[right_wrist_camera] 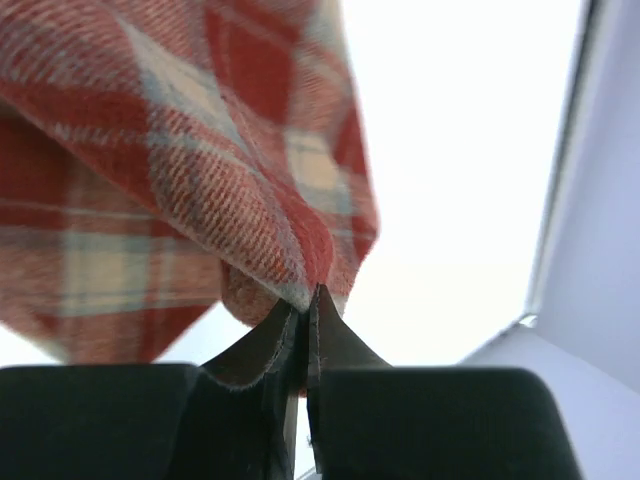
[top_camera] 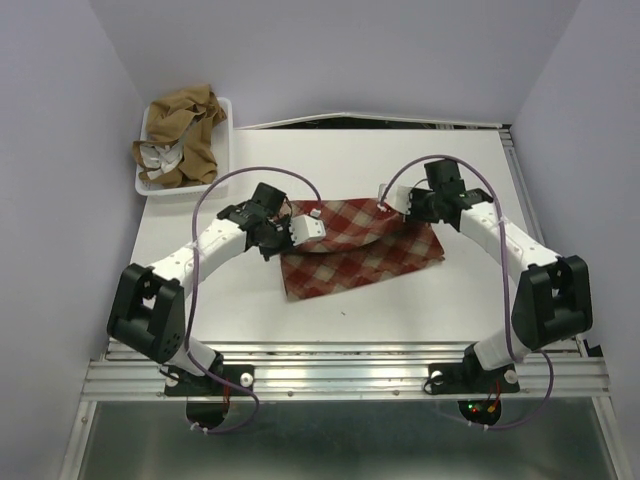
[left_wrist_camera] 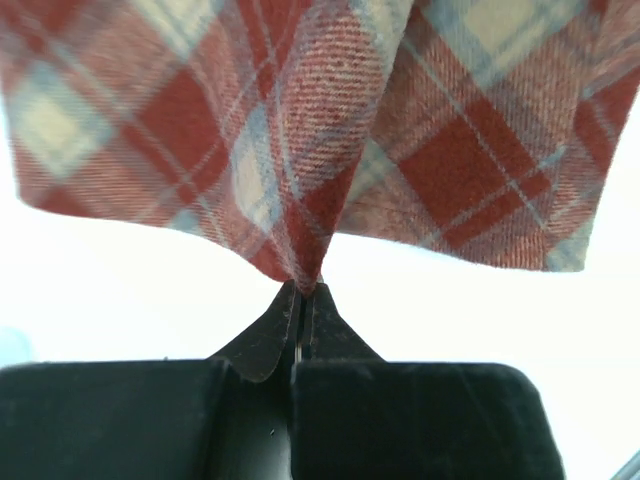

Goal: Fold and stack the skirts
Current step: Fold the skirt

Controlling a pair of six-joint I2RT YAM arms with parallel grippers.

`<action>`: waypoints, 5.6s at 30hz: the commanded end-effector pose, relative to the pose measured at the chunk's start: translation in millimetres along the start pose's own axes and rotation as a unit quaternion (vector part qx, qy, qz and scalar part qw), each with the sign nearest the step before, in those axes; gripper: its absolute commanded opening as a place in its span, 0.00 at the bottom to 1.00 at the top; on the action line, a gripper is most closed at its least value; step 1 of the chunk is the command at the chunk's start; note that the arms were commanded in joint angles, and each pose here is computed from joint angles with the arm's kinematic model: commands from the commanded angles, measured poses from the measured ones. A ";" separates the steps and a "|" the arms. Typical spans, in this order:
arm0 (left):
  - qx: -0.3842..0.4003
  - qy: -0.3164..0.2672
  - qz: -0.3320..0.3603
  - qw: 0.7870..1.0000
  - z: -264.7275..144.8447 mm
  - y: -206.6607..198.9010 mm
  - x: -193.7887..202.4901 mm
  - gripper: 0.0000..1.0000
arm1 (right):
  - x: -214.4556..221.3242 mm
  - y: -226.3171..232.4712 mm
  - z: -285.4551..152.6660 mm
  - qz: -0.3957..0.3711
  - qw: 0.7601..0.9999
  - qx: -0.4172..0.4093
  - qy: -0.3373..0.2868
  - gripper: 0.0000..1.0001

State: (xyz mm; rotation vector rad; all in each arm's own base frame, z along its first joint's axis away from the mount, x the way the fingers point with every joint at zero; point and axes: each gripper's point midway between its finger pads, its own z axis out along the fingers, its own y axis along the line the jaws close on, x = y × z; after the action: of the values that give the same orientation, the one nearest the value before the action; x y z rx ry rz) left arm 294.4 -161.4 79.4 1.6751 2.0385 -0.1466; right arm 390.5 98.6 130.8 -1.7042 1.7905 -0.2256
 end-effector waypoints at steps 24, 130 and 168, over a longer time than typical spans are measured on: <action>0.103 0.062 0.023 0.992 9.1 -108.4 33.0 0.55 | 64.4 75.0 -25.3 -0.060 0.997 -0.013 0.047 0.73; 0.028 -0.441 -0.535 0.720 -5.0 112.2 -112.3 0.97 | -79.2 51.3 34.4 0.730 0.680 -0.038 -0.048 0.77; 0.029 -0.151 0.173 0.973 88.0 -41.7 -203.2 0.73 | -44.8 118.7 75.3 0.886 0.385 -0.244 -0.087 0.13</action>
State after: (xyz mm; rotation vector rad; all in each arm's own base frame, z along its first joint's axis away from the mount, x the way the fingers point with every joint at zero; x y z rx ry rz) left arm 287.8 -368.2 60.1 1.9468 1.5549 -0.3586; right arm 330.6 176.6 24.8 0.7965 2.4733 1.3725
